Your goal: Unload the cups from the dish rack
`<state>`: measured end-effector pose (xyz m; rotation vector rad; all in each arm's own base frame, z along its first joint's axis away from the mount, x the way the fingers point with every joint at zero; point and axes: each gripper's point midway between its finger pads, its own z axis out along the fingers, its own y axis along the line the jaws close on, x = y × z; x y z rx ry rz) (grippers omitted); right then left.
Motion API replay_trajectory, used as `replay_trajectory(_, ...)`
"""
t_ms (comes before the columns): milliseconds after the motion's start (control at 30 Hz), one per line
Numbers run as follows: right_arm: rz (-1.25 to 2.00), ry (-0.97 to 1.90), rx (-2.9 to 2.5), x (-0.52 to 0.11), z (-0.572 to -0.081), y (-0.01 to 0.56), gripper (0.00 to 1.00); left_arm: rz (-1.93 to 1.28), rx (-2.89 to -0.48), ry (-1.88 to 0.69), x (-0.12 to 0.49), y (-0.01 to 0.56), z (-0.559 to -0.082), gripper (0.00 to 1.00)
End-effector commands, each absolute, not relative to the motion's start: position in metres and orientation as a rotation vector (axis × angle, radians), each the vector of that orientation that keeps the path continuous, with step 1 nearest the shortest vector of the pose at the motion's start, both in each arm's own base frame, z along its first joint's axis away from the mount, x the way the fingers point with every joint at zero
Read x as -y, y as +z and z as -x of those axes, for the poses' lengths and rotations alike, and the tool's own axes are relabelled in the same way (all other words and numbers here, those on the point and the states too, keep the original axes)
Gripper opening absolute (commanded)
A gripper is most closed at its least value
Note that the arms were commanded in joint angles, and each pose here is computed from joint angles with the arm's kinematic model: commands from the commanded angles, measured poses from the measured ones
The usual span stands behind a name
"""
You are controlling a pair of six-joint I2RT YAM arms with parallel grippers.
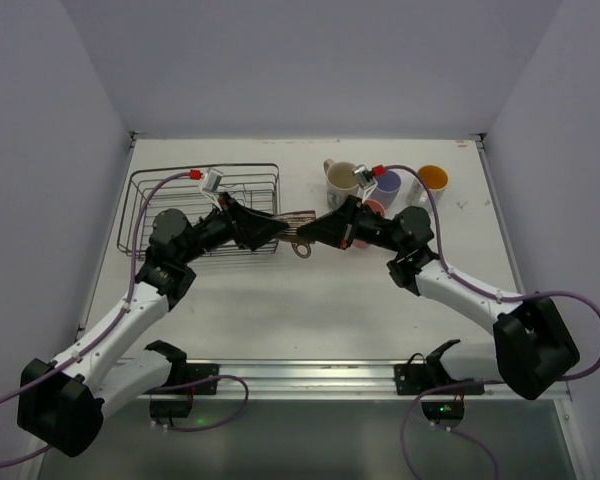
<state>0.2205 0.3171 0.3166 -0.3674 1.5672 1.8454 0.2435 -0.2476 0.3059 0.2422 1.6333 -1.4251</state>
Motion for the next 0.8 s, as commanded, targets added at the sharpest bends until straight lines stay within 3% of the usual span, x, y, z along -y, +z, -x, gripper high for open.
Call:
replay_trajectory(0,0.394,1.703,-1.522,-0.313,-0.227,0.335,0.00,-0.251,-1.608,-1.221,0.233,0.325,-0.258,0.80)
replay_trajectory(33,0.356,1.654,-1.626,-0.312,-0.231,0.319,0.00,-0.225,-1.660,-1.160,0.227,0.324,-0.262,0.89)
replay_trajectory(167,0.346,1.486,-1.684,-0.301,-0.240,0.313,0.00,-0.169,-1.666,-0.958,0.201,0.329,-0.274,0.99)
replay_trajectory(333,0.332,1.248,-1.816,-0.289,-0.263,0.290,0.00,-0.152,-1.703,-0.804,0.181,0.318,-0.278,1.00)
replay_trajectory(600,0.400,0.706,-2.203,-0.265,-0.307,0.221,0.00,-0.088,-1.899,-0.478,0.136,0.256,-0.283,1.00)
replay_trajectory(767,0.459,0.482,-2.342,-0.268,-0.323,0.186,0.00,-0.074,-1.939,-0.400,0.123,0.243,-0.279,1.00)
